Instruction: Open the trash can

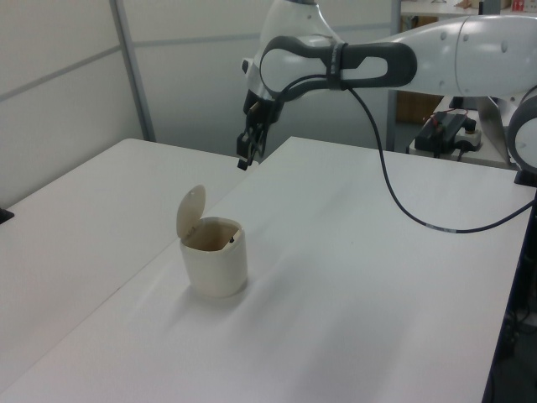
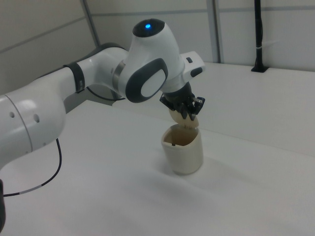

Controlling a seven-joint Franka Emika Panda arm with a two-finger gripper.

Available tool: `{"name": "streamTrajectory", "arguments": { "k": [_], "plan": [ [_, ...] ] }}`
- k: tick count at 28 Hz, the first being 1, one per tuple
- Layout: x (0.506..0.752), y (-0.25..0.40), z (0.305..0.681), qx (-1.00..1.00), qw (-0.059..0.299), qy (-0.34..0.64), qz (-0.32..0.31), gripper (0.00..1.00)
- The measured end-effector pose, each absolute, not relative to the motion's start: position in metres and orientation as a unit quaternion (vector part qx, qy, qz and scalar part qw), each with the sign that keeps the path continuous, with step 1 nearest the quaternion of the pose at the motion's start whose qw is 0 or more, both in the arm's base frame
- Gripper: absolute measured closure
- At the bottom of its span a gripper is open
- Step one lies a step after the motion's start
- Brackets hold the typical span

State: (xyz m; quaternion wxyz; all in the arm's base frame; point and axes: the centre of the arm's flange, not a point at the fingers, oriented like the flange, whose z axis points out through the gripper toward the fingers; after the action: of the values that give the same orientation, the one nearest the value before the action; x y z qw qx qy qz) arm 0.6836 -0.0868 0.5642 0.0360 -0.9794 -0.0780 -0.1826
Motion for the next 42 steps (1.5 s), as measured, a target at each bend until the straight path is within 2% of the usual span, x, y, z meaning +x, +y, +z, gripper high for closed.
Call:
{"name": "streamTrajectory", "arguments": {
  "k": [11, 15, 19, 26, 29, 42],
  "plan": [
    [0.648, -0.114, 0.583, -0.992, 0.009, -0.072, -0.105, 0.32],
    [0.641, -0.114, 0.582, -0.994, 0.011, -0.074, -0.078, 0.14],
    [0.638, -0.112, 0.579, -0.995, 0.016, -0.076, -0.062, 0.01],
    [0.628, -0.107, 0.570, -0.996, 0.029, -0.078, -0.011, 0.00],
    [0.625, -0.106, 0.568, -0.997, 0.019, -0.075, 0.007, 0.00],
    [0.627, -0.091, 0.568, -0.997, 0.011, -0.076, 0.011, 0.00]
  ]
}}
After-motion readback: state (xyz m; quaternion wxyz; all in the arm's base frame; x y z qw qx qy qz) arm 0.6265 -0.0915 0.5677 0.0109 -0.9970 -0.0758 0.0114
